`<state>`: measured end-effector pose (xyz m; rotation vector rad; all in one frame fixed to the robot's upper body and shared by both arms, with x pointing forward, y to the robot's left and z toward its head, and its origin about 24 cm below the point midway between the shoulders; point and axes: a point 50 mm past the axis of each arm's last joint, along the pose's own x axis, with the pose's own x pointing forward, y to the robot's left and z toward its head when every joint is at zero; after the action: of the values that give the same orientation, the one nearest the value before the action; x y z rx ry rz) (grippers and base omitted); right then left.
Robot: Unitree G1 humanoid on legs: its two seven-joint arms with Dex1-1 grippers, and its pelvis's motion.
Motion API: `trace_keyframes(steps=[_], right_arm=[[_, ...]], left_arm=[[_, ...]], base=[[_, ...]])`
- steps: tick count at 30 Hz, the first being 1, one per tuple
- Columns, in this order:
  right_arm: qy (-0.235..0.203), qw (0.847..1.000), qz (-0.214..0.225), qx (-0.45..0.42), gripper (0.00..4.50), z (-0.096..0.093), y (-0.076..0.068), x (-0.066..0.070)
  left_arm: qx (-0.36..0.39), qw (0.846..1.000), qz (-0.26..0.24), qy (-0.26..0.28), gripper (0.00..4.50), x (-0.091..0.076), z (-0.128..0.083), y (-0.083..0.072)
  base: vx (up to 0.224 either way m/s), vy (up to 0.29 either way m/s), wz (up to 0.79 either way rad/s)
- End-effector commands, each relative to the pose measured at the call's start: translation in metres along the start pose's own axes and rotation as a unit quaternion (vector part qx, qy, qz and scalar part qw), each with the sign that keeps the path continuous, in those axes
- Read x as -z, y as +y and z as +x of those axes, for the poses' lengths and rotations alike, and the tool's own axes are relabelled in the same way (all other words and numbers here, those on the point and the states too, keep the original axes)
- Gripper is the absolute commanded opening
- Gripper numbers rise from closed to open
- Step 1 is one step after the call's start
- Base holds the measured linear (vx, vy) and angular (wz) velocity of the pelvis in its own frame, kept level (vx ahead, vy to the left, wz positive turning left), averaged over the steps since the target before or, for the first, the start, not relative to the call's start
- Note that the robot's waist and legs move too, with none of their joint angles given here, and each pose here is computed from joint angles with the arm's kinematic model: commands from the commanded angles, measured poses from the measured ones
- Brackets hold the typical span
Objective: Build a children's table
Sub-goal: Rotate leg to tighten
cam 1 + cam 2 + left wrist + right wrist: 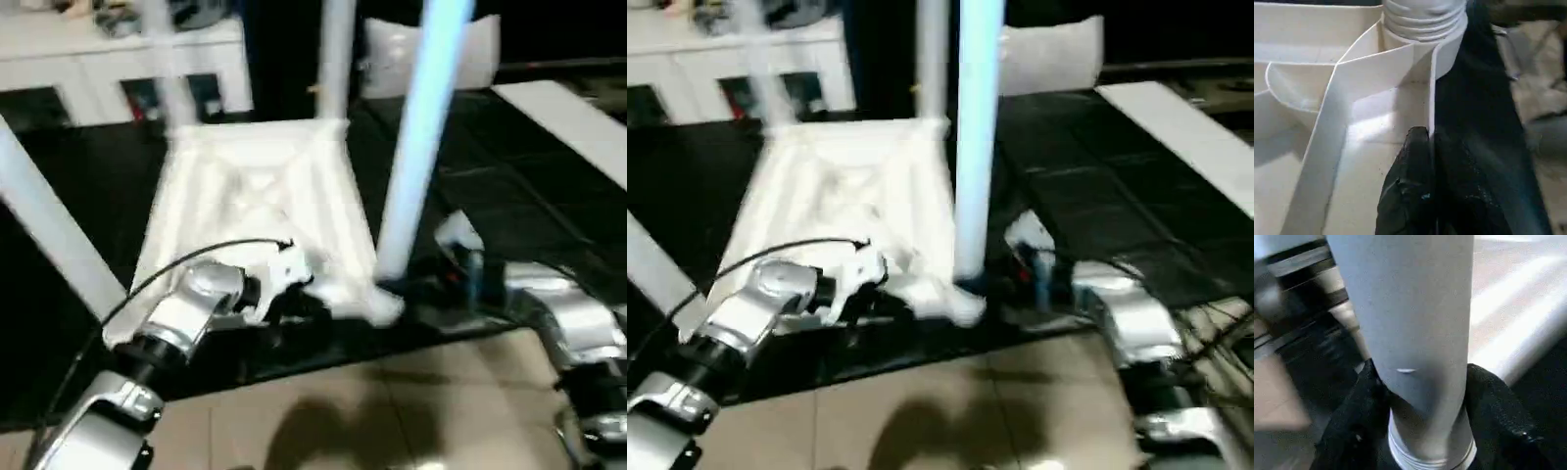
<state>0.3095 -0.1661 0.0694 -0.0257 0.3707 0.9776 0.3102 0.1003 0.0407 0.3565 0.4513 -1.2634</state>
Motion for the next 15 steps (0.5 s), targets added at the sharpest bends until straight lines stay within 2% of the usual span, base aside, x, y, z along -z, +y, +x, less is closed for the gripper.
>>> trace_keyframes(steps=[1, 2, 3, 6, 8, 11, 12, 15], right_arm=[[0.019, 0.994, 0.028, 0.100, 1.96, 0.023, -0.003, 0.002], [0.019, 0.994, 0.028, 0.100, 1.96, 0.023, -0.003, 0.002], [0.007, 0.985, 0.045, 0.166, 1.96, 0.033, -0.005, -0.001], [-0.006, 0.978, 0.046, 0.201, 1.96, 0.039, -0.005, -0.002], [-0.016, 0.978, 0.041, 0.204, 2.51, 0.040, -0.004, -0.002], [-0.026, 0.978, 0.037, 0.203, 2.73, 0.039, -0.002, -0.003], [-0.049, 0.980, 0.031, 0.191, 2.84, 0.036, 0.000, -0.005], [-0.064, 0.984, 0.011, 0.167, 3.05, 0.027, 0.001, -0.005]], left_arm=[[-0.008, 0.999, 0.003, -0.041, 0.00, -0.026, 0.024, -0.007], [-0.008, 0.999, 0.003, -0.041, 0.00, -0.026, 0.024, -0.007], [-0.054, 0.997, -0.007, -0.046, 0.00, -0.036, 0.032, -0.002], [-0.085, 0.995, -0.001, -0.044, 0.00, -0.043, 0.039, 0.001], [-0.090, 0.995, 0.009, -0.041, 0.00, -0.043, 0.040, 0.002], [-0.092, 0.995, 0.014, -0.038, 0.00, -0.042, 0.039, 0.002], [-0.092, 0.995, 0.023, -0.034, 0.00, -0.039, 0.035, 0.003], [-0.081, 0.995, 0.047, -0.036, 0.00, -0.036, 0.029, 0.005]], base=[[0.000, 0.000, 0.00], [0.000, 0.000, 0.00], [0.000, 0.000, 0.00], [0.000, 0.000, 0.00], [0.000, 0.000, 0.00], [0.000, 0.000, 0.00], [0.000, 0.000, 0.00], [0.000, 0.000, 0.00]])
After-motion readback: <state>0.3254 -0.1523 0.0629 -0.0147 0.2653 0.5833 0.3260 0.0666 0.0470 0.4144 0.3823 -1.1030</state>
